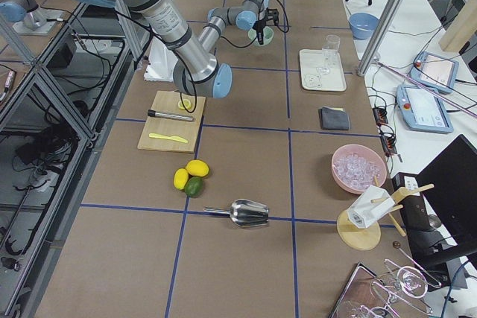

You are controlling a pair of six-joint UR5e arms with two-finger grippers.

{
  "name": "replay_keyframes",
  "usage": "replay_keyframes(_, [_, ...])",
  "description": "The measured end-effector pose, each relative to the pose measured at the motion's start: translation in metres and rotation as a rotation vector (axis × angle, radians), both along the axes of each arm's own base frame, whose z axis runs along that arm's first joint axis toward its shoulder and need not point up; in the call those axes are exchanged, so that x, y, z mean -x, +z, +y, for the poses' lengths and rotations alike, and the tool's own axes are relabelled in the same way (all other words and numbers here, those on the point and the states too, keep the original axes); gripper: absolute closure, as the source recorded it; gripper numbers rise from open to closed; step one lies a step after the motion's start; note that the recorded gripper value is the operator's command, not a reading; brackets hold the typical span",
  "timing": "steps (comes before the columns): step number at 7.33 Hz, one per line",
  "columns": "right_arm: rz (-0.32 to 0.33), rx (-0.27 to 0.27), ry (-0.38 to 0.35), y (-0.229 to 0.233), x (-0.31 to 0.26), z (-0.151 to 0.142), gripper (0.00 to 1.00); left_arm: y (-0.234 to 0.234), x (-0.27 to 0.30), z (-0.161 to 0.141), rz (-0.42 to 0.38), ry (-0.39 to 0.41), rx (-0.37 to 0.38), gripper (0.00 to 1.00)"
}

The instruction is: Pour ice into bowl

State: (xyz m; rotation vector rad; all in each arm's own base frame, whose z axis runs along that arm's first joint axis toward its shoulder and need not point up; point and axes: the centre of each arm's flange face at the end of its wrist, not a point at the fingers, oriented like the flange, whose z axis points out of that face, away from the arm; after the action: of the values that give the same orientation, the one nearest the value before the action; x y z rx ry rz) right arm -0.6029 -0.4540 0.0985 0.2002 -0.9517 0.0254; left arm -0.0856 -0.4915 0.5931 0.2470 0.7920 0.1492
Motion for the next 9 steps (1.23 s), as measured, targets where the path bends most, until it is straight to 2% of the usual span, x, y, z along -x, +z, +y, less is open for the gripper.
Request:
replay_keyframes(1, [-0.003,0.044,0.000,0.007,-0.042,-0.024,1.00,0.000,0.000,0.000,0.000,0.000,0.000,0.00])
replay_keyframes(2, [-0.005,0.069,-0.012,0.036,-0.096,-0.047,1.00,0.000,0.000,0.000,-0.001,0.001,0.000,0.00])
replay_keyframes(5, [0.021,0.025,-0.122,0.173,-0.273,-0.080,1.00,0.001,-0.001,0.000,-0.001,0.003,0.000,0.00])
replay_keyframes(7, [0.071,-0.012,-0.206,0.290,-0.384,-0.079,1.00,0.001,-0.001,0.000,0.000,0.002,0.001,0.00])
replay_keyframes(9, [0.100,0.040,-0.221,0.367,-0.439,-0.057,1.00,0.001,-0.002,-0.001,0.000,0.005,0.002,0.00])
